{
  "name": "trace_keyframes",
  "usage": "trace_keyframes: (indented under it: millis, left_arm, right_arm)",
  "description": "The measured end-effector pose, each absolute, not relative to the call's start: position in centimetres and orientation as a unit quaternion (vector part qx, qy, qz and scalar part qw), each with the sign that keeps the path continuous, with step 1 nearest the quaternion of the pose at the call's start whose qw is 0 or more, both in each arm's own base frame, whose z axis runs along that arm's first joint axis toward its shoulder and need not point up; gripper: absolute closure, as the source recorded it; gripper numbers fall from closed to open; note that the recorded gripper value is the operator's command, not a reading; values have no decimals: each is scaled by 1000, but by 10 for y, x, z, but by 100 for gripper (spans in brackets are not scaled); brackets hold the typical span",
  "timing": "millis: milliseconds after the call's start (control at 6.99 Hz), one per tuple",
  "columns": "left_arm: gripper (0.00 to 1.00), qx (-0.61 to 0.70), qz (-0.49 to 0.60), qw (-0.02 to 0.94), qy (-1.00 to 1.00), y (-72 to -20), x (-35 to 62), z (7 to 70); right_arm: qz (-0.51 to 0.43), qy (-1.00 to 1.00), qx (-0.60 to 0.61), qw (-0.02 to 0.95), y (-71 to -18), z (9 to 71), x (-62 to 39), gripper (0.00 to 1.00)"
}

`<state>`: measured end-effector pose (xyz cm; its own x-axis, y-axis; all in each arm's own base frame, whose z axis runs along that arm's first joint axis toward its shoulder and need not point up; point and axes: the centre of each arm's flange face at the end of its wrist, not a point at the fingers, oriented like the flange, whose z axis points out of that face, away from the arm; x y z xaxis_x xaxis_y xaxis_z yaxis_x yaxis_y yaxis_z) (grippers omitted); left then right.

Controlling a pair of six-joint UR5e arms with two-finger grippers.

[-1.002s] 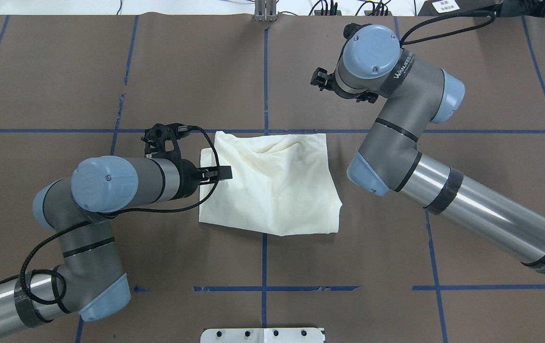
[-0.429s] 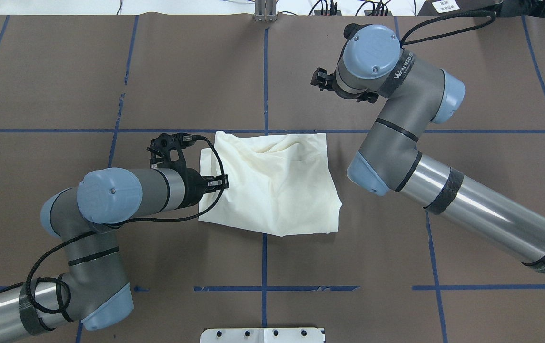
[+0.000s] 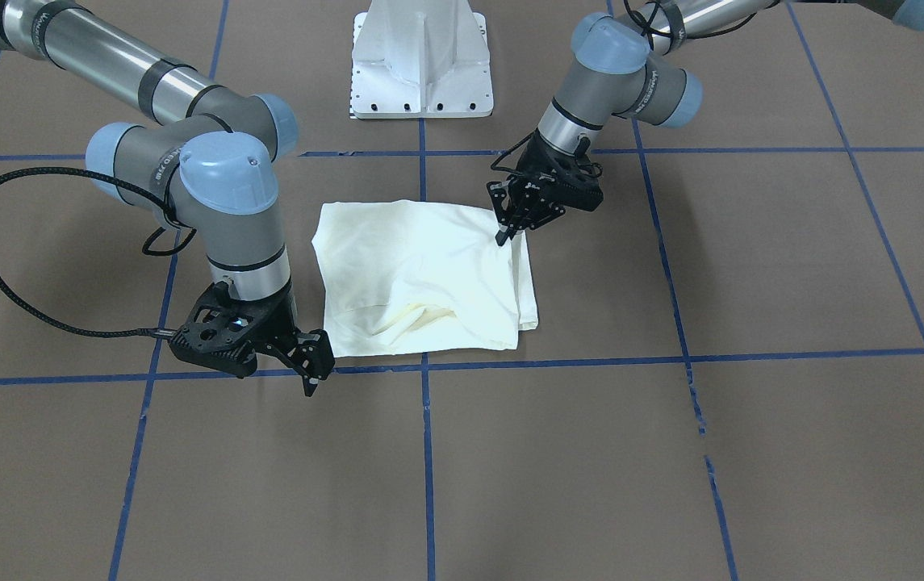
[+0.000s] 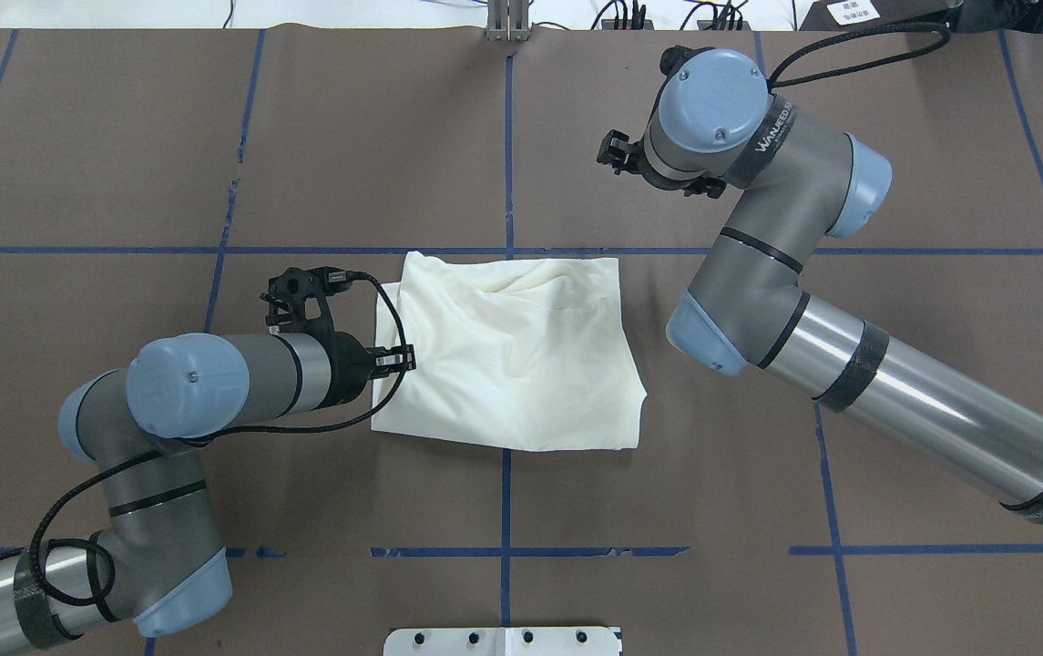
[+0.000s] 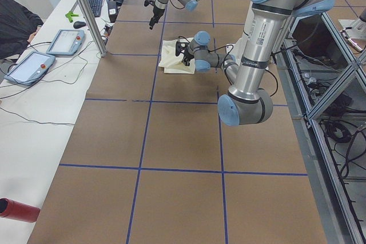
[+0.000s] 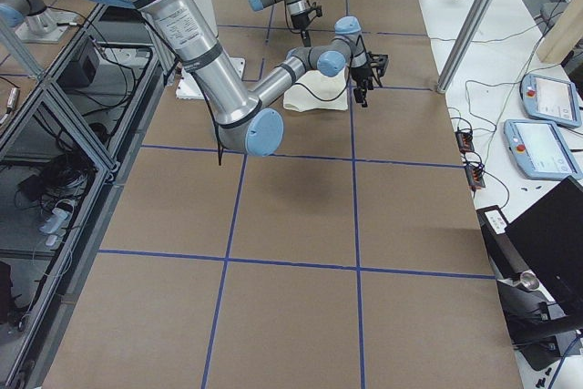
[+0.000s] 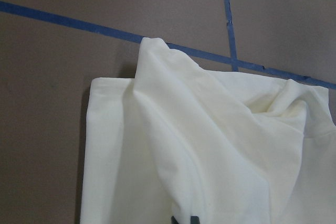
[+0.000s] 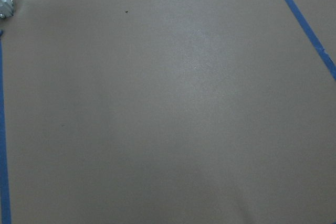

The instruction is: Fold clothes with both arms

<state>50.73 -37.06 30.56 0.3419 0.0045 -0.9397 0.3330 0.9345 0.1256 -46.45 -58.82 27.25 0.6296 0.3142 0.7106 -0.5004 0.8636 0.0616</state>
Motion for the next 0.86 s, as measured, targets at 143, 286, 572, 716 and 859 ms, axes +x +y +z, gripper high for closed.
trace_keyframes:
  millis: [143, 286, 572, 716, 859]
  left_arm:
    - [22, 148, -100, 803, 568, -364, 505, 317]
    - [0, 144, -99, 800, 573, -360, 504, 318]
    - [0, 139, -100, 796, 581, -357, 502, 313]
    - [0, 137, -99, 797, 580, -356, 502, 315]
    - [0, 134, -96, 798, 580, -351, 505, 316]
  right_arm:
    - [228, -365, 128, 893, -588, 273, -464, 0]
    - [228, -365, 128, 893, -588, 273, -464, 0]
    - [229, -365, 128, 893, -588, 274, -464, 0]
    - [229, -365, 127, 893, -588, 274, -464, 0]
    - [229, -365, 127, 893, -588, 274, -464, 0]
